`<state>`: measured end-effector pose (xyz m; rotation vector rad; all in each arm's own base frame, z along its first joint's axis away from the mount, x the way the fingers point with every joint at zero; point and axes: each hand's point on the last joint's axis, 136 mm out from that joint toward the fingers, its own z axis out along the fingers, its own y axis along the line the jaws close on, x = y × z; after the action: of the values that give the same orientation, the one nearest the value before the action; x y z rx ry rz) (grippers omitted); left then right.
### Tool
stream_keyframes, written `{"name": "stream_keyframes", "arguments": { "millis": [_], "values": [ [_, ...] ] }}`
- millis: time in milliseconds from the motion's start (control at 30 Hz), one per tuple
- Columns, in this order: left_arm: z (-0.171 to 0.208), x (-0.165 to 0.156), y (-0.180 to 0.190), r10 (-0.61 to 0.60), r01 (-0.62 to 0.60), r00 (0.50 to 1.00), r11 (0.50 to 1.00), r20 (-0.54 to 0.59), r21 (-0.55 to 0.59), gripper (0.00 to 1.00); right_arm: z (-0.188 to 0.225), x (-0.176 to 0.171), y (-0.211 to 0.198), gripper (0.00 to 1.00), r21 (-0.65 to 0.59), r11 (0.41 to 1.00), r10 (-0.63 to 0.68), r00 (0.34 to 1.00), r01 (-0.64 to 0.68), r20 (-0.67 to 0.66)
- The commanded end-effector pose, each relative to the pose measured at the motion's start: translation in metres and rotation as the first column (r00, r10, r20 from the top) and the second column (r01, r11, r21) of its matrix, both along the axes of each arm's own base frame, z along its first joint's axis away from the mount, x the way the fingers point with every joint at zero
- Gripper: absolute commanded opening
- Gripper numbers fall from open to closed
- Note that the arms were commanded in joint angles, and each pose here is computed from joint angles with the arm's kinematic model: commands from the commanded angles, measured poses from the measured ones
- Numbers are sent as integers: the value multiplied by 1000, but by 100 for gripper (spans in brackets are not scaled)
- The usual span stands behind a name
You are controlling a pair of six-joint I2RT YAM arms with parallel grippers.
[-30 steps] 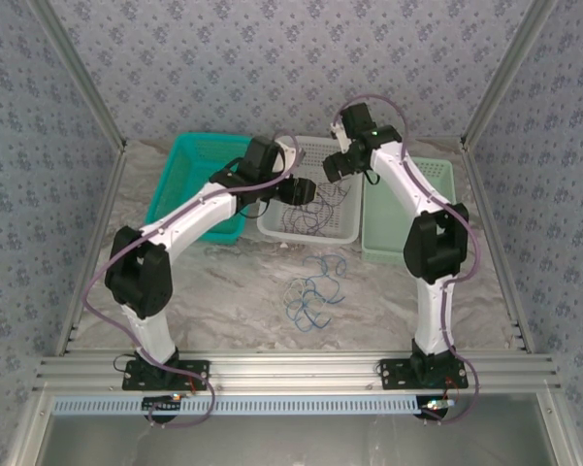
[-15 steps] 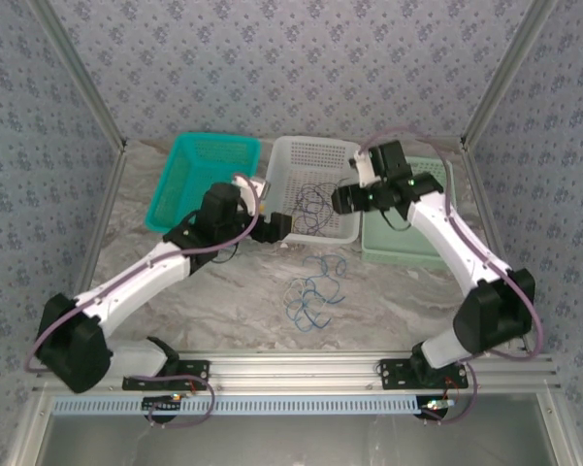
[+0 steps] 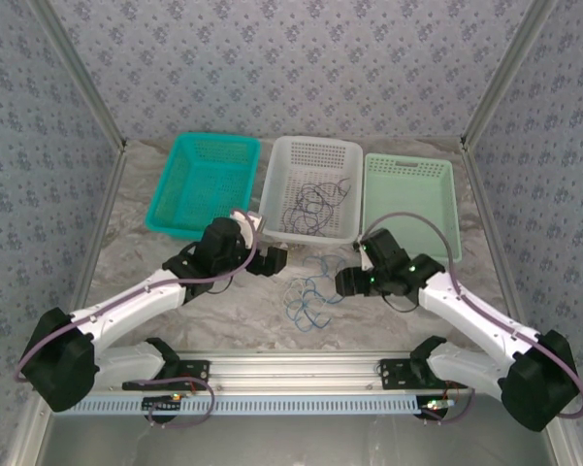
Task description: Untangle the cables
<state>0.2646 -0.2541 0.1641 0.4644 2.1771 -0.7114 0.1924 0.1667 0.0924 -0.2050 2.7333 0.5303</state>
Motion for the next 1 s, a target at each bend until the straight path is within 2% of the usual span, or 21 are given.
{"name": "stream_keyframes", "arguments": {
  "millis": [0, 167, 267, 400, 500, 667, 867, 967],
  "values": [
    [15, 5, -6, 17, -15, 999, 998, 35, -60, 99, -12, 1, 3, 68, 35, 991, -130, 991, 130, -6],
    [14, 3, -5, 23, -22, 999, 997, 26, -72, 99, -25, -4, 6, 64, 24, 985, -173, 985, 173, 11],
    [11, 2, -4, 25, -24, 1000, 997, 19, -71, 99, -32, 0, 7, 59, 38, 979, -199, 980, 198, 25],
    [11, 2, -4, 28, -27, 999, 997, 15, -75, 99, -45, 3, 13, 54, 32, 979, -201, 980, 200, 9],
    [11, 1, -3, 30, -29, 999, 996, 15, -79, 99, -53, 4, 14, 47, 14, 979, -203, 979, 203, -3],
    [11, 1, -1, 35, -34, 999, 997, 15, -75, 99, -57, 6, 15, 43, 6, 979, -204, 979, 204, -3],
    [11, 2, -2, 38, -37, 999, 996, 14, -76, 99, -62, 4, 13, 25, -8, 977, -214, 977, 214, -17],
    [11, 2, -2, 39, -38, 999, 996, 14, -76, 99, -63, 2, 17, 27, 1, 978, -209, 977, 209, -33]
  ]
}}
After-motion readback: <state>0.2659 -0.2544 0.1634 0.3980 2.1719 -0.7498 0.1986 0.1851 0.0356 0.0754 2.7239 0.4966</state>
